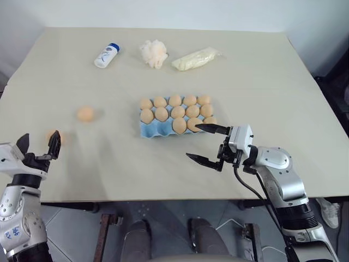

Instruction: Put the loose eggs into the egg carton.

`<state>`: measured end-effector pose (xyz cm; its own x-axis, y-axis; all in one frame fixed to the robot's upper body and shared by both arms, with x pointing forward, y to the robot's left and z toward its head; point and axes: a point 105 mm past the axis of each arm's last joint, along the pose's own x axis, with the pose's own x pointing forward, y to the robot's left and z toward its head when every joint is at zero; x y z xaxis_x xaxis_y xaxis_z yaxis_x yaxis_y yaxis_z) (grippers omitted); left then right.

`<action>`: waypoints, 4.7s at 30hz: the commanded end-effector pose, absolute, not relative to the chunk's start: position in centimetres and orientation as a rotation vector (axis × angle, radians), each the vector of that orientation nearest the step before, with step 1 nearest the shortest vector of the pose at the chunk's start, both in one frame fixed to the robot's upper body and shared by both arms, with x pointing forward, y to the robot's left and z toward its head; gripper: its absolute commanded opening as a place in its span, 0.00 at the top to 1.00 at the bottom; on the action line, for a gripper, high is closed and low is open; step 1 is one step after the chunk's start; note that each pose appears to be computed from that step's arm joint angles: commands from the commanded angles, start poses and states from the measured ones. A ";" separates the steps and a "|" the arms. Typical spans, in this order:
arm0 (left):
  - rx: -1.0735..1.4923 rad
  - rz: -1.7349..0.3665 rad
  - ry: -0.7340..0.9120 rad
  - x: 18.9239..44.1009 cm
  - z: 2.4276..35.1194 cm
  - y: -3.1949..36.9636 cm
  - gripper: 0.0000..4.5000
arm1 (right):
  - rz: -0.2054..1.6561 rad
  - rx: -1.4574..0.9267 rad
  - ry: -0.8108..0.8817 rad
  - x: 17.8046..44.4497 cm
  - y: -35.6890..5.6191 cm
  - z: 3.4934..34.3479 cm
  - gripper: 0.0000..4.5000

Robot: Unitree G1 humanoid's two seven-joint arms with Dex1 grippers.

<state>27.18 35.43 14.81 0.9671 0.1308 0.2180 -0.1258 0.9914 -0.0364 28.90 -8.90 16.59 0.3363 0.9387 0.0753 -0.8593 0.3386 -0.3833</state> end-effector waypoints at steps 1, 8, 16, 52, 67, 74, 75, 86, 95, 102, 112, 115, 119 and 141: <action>-0.013 0.161 -0.205 28.4 14.8 36.3 0.00 | 1.183 -0.314 -0.339 28.6 -9.1 17.5 0.00; 0.009 0.096 -0.096 31.5 13.2 35.6 0.04 | 1.143 -0.329 -0.345 29.0 -9.5 17.8 0.00; 0.027 0.088 -0.053 32.4 12.5 36.2 0.56 | 1.133 -0.326 -0.344 28.9 -9.4 17.6 0.00; 0.236 -1.168 -0.177 37.7 16.5 8.1 0.03 | 0.738 -0.421 -0.249 26.3 -18.6 17.1 0.00; 0.209 -0.596 -0.244 33.7 18.0 25.2 0.01 | 0.920 -0.377 -0.268 27.3 -15.3 17.3 0.00; 0.216 -0.405 -0.158 29.3 15.5 28.7 0.01 | 1.020 -0.356 -0.287 27.9 -13.4 17.2 0.00; 0.211 -0.364 -0.145 28.7 15.0 29.5 0.01 | 1.024 -0.354 -0.299 28.0 -13.3 17.4 0.00; 0.070 -0.137 -0.119 29.3 13.9 32.2 0.01 | 1.054 -0.356 -0.308 28.7 -12.8 17.9 0.00; 0.057 -0.130 -0.150 36.5 17.2 30.5 0.01 | 1.042 -0.361 -0.306 28.6 -12.5 17.9 0.00; 0.058 -0.151 -0.090 39.7 16.1 29.2 0.01 | 1.017 -0.357 -0.306 28.3 -12.5 17.9 0.00; 0.055 -0.201 -0.081 40.1 15.6 28.4 0.51 | 0.991 -0.353 -0.309 28.3 -12.5 18.0 0.00; 0.067 -0.355 -0.168 39.3 17.1 25.9 0.61 | 0.986 -0.355 -0.309 28.4 -12.6 18.0 0.00; 0.133 -0.616 -0.264 37.5 18.9 20.9 0.61 | 0.982 -0.357 -0.307 28.4 -12.7 18.0 0.00; 0.211 -0.826 -0.259 36.3 19.2 18.2 0.21 | 0.932 -0.355 -0.309 27.5 -13.1 17.9 0.00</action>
<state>37.14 17.52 17.91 0.6620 -0.7424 0.1028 0.7025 0.6624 0.2603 27.86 -12.62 16.63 0.5527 0.8299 0.0760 -0.7508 0.5355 -0.3868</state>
